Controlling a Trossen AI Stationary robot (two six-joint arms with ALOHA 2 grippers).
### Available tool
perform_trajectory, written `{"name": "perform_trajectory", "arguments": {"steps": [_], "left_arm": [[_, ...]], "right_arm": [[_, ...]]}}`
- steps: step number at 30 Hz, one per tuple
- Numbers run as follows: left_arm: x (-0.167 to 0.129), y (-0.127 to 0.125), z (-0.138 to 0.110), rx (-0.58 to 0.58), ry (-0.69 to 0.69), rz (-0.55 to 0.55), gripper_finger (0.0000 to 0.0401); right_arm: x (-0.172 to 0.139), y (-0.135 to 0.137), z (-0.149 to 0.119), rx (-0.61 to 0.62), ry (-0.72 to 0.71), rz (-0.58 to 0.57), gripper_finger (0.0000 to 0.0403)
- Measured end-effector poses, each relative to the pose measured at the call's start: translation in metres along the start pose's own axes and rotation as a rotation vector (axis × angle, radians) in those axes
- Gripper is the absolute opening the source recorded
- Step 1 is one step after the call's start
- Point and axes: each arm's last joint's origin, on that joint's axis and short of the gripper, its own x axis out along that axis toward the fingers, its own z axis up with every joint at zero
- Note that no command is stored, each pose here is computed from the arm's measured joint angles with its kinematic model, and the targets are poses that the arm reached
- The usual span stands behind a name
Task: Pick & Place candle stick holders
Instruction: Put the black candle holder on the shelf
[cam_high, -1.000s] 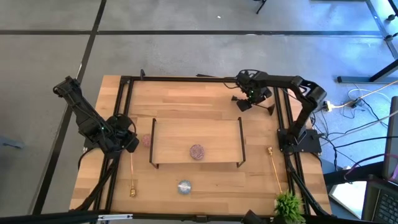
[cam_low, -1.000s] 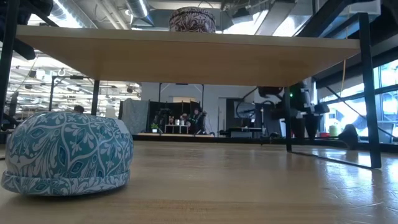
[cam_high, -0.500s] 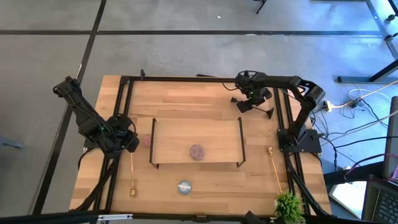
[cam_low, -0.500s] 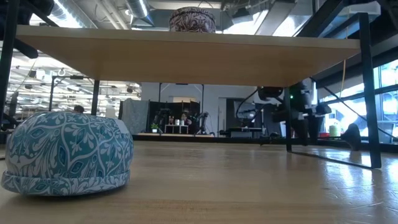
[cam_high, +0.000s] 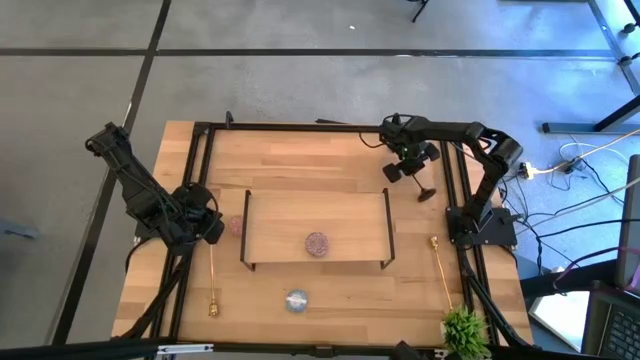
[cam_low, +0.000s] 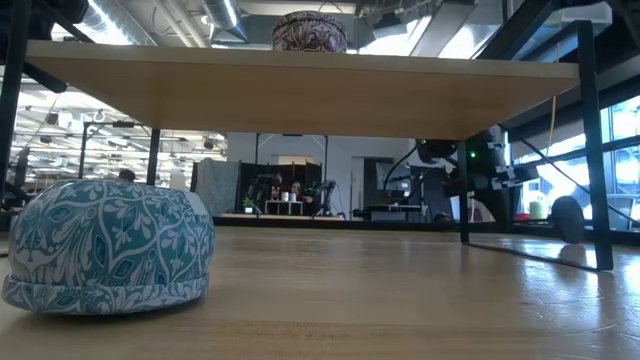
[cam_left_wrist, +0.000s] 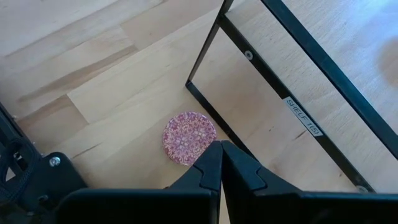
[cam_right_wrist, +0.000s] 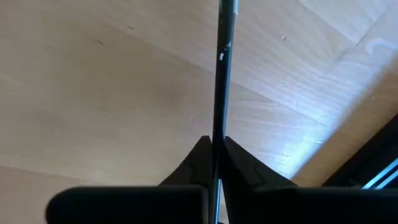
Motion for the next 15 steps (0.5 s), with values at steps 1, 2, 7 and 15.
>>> {"name": "perform_trajectory", "arguments": {"steps": [1,2,7,15], "left_arm": [[0.0,0.0,0.0,0.0,0.0,0.0,0.0001],[0.0,0.0,0.0,0.003,0.0,0.0,0.0001],[0.0,0.0,0.0,0.009,-0.001,0.0,0.0001],[0.0,0.0,0.001,0.019,-0.026,-0.004,0.0001]], "right_arm": [[0.0,0.0,0.0,0.003,0.001,0.0,0.0014],[-0.001,0.0,-0.001,0.006,-0.003,0.001,0.0014],[-0.02,0.001,-0.004,0.028,-0.087,-0.041,0.0014],[-0.096,-0.006,-0.004,0.097,-0.371,0.013,0.0014]]}}
